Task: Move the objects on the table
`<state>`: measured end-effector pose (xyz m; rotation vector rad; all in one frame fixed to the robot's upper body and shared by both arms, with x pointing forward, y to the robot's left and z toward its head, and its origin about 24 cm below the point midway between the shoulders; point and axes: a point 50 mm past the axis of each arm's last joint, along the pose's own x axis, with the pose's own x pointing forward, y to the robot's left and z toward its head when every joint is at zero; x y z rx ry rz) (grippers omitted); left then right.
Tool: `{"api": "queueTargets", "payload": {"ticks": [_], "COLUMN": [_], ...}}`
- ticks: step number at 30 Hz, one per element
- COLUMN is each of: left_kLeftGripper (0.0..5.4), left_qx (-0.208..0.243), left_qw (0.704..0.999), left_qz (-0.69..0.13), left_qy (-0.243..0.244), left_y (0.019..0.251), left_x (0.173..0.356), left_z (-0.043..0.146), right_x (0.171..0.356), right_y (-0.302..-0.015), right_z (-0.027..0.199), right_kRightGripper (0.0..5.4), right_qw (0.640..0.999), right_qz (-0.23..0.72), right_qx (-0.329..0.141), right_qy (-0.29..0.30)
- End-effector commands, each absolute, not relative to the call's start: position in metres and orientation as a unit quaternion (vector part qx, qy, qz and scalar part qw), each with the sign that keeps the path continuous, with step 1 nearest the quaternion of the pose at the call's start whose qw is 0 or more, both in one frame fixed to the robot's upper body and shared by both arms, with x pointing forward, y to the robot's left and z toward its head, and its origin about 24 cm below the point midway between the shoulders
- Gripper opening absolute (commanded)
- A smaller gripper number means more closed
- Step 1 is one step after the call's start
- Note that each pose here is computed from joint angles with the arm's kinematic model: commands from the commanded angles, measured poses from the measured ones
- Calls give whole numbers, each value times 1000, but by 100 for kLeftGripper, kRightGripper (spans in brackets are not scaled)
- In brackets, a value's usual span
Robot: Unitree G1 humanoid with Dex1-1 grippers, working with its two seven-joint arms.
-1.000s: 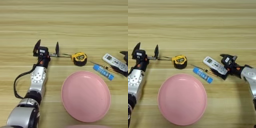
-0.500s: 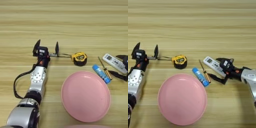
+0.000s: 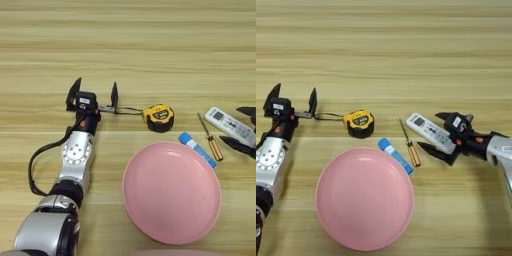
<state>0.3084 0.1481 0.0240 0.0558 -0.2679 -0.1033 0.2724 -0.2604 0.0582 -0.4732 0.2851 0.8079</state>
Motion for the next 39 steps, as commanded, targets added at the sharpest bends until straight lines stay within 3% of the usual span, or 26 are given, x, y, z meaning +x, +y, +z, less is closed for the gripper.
{"api": "queueTargets", "payload": {"ticks": [1, 14, 26, 28, 33, 39], "left_kLeftGripper": [540, 540, 540, 540, 540, 540], "left_qx": [33, 35, 35, 35, 35, 35], "left_qw": [989, 988, 989, 989, 989, 989], "left_qz": [-55, -56, -56, -56, -56, -55], "left_qy": [-135, -137, -135, -134, -134, -133], "left_y": [148, 148, 149, 149, 150, 150], "left_x": [310, 310, 310, 310, 311, 311], "left_z": [25, 26, 25, 25, 25, 25], "right_x": [276, 268, 260, 259, 255, 256], "right_y": [-266, -289, -291, -290, -290, -289], "right_z": [58, 29, 16, 14, 11, 11], "right_kRightGripper": [537, 537, 388, 343, 298, 292], "right_qw": [884, 883, 876, 875, 874, 879], "right_qz": [376, 360, 384, 388, 398, 397], "right_qx": [-232, -189, -149, -141, -115, -101], "right_qy": [153, 234, 250, 251, 253, 245]}}
